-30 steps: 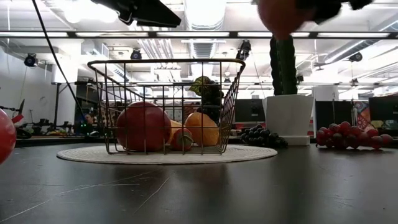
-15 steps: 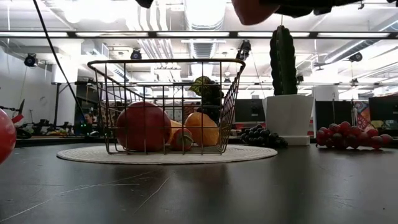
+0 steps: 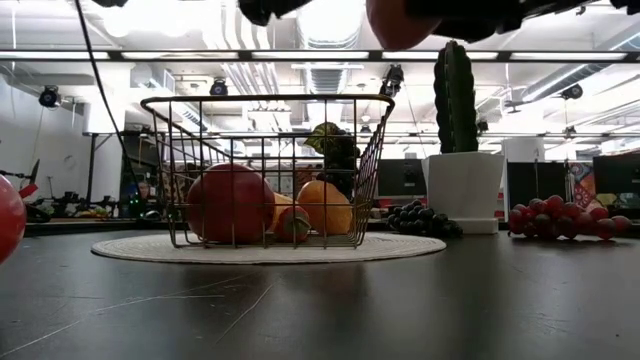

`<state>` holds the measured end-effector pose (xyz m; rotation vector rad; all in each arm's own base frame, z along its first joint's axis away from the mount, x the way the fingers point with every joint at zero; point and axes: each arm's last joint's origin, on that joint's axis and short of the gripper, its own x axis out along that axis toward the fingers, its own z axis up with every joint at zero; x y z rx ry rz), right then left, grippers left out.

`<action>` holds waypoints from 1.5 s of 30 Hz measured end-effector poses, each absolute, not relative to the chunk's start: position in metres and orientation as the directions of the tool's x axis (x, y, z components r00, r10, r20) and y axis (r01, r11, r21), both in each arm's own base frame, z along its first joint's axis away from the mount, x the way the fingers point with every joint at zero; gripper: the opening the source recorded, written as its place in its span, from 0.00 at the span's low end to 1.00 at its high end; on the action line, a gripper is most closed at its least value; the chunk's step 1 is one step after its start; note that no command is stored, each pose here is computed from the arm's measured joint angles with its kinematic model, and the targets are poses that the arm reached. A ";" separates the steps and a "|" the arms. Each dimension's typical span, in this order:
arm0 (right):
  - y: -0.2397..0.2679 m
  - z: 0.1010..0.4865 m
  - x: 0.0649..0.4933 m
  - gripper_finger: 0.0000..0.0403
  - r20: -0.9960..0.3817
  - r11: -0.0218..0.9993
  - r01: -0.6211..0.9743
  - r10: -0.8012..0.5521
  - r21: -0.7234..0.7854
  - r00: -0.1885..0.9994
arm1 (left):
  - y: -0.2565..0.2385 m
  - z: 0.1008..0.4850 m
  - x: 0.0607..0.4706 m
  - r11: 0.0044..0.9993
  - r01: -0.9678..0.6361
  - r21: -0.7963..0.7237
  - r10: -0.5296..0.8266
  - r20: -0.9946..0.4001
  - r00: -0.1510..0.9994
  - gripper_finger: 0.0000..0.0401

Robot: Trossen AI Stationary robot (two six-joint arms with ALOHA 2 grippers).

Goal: Build produce basket
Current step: Put the peach into the wire basket

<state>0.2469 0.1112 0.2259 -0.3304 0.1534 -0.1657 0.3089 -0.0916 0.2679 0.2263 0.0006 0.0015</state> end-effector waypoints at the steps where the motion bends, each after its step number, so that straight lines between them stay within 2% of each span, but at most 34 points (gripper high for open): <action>1: 0.109 0.226 0.248 0.74 -0.123 0.936 0.146 -0.193 -0.319 0.973 | -0.093 0.266 0.313 0.971 -0.002 0.239 0.002 -0.003 1.000 0.86; 4: 0.106 0.225 0.249 0.74 -0.129 0.942 0.159 -0.204 -0.296 0.970 | -0.093 0.265 0.324 0.969 -0.007 0.247 0.009 -0.008 1.000 0.86; 9: 0.105 0.225 0.251 0.74 -0.137 0.958 0.083 -0.124 -0.274 0.983 | -0.087 0.264 0.335 0.969 -0.046 0.244 0.049 -0.006 0.999 0.86; 12: 0.104 0.224 0.251 0.74 -0.142 0.960 0.082 -0.123 -0.267 0.982 | -0.085 0.261 0.340 0.968 -0.052 0.245 0.057 -0.016 0.998 0.86; 21: 0.104 0.224 0.251 0.74 -0.139 0.961 0.083 -0.124 -0.265 0.983 | -0.085 0.253 0.352 0.974 -0.020 0.225 0.021 -0.001 1.000 0.86; 24: 0.104 0.224 0.251 0.74 -0.142 0.960 0.084 -0.126 -0.267 0.982 | -0.084 0.252 0.353 0.978 -0.013 0.209 0.014 -0.005 1.000 0.83; 29: 0.104 0.224 0.251 0.74 -0.141 0.959 0.092 -0.133 -0.268 0.981 | -0.084 0.252 0.353 0.978 -0.012 0.208 0.013 -0.006 1.000 0.72; 33: 0.104 0.224 0.251 0.80 -0.141 0.963 0.096 -0.134 -0.250 0.981 | -0.084 0.252 0.353 0.979 -0.011 0.204 0.013 -0.007 1.000 0.66; 38: 0.103 0.224 0.251 0.90 -0.141 0.967 0.097 -0.132 -0.234 0.981 | -0.084 0.251 0.353 0.979 -0.026 0.204 0.029 -0.012 1.000 0.64; 45: 0.100 0.235 0.245 0.92 -0.125 0.968 0.122 -0.151 -0.219 0.981 | -0.084 0.243 0.345 0.962 -0.149 0.231 0.174 -0.090 0.981 0.64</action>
